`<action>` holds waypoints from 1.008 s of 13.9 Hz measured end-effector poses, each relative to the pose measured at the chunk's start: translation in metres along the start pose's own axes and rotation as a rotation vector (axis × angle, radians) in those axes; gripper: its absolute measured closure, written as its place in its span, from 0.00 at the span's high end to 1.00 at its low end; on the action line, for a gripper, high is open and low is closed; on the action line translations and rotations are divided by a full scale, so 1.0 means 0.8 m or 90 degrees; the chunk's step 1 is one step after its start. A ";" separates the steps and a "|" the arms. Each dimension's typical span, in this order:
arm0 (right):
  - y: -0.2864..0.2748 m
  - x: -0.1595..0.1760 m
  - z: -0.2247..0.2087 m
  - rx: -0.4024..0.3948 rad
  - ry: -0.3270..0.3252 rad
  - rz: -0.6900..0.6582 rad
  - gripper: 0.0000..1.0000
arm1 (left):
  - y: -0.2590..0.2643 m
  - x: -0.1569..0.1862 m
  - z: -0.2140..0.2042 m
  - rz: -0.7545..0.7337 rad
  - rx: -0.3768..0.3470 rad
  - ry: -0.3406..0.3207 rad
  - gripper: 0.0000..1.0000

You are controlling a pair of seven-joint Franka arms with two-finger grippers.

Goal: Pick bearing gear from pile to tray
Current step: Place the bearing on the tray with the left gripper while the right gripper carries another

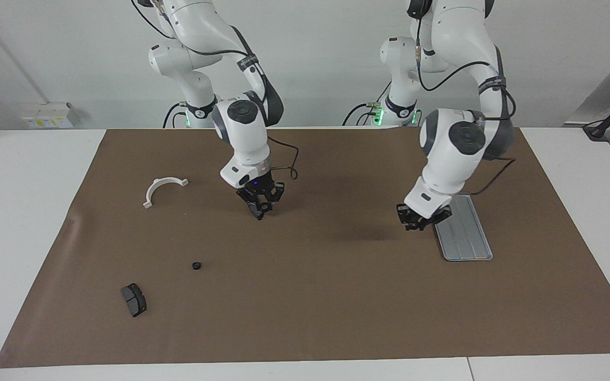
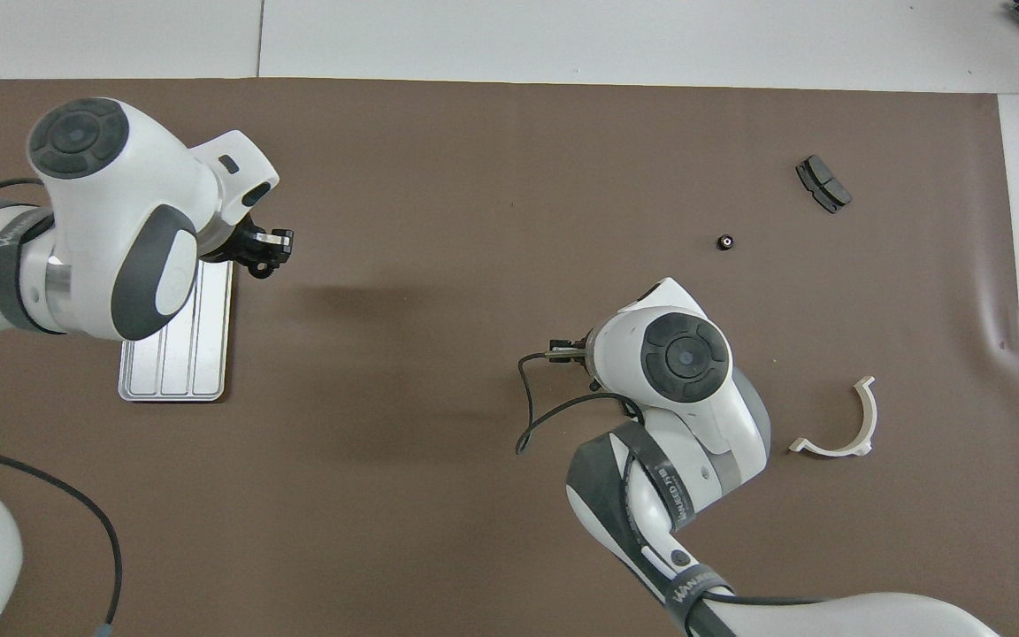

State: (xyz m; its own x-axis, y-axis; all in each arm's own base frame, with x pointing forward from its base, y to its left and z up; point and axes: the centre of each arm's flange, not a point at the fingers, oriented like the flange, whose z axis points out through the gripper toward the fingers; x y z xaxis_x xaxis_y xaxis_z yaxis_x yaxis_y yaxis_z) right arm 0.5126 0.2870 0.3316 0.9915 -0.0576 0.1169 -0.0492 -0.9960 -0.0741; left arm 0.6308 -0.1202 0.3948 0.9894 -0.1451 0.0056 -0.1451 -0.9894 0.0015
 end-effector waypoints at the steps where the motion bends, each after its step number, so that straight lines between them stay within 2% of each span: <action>1: -0.025 -0.002 0.002 0.006 0.003 0.009 0.35 | -0.039 -0.003 0.009 0.013 0.000 -0.007 0.35; 3: -0.083 -0.004 0.014 0.016 0.002 0.037 0.35 | -0.110 -0.018 0.035 0.033 -0.001 -0.006 0.35; 5: -0.127 -0.001 0.028 0.018 -0.004 0.056 0.35 | -0.154 -0.042 0.063 0.039 -0.001 0.001 0.35; 8: -0.147 0.008 0.046 0.020 -0.007 0.055 0.35 | -0.158 -0.073 0.098 0.040 -0.002 -0.004 0.35; 11: -0.152 0.003 0.064 0.014 -0.015 0.054 0.35 | -0.150 -0.091 0.111 0.045 -0.004 -0.010 0.35; 12: -0.152 0.003 0.065 0.014 -0.015 0.054 0.40 | -0.149 -0.097 0.111 0.046 -0.005 -0.013 0.35; 14: -0.151 0.008 0.062 0.015 -0.011 0.057 0.61 | -0.151 -0.108 0.111 0.054 -0.005 -0.018 0.35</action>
State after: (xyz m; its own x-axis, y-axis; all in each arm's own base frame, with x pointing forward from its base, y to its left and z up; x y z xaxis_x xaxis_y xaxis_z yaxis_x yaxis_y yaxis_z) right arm 0.5306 0.4105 0.2918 0.9851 -0.1455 0.0912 -0.1356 -0.9850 -0.1065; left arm 0.5633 0.0114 0.3050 0.9733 -0.2283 -0.0217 -0.2282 -0.9736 0.0107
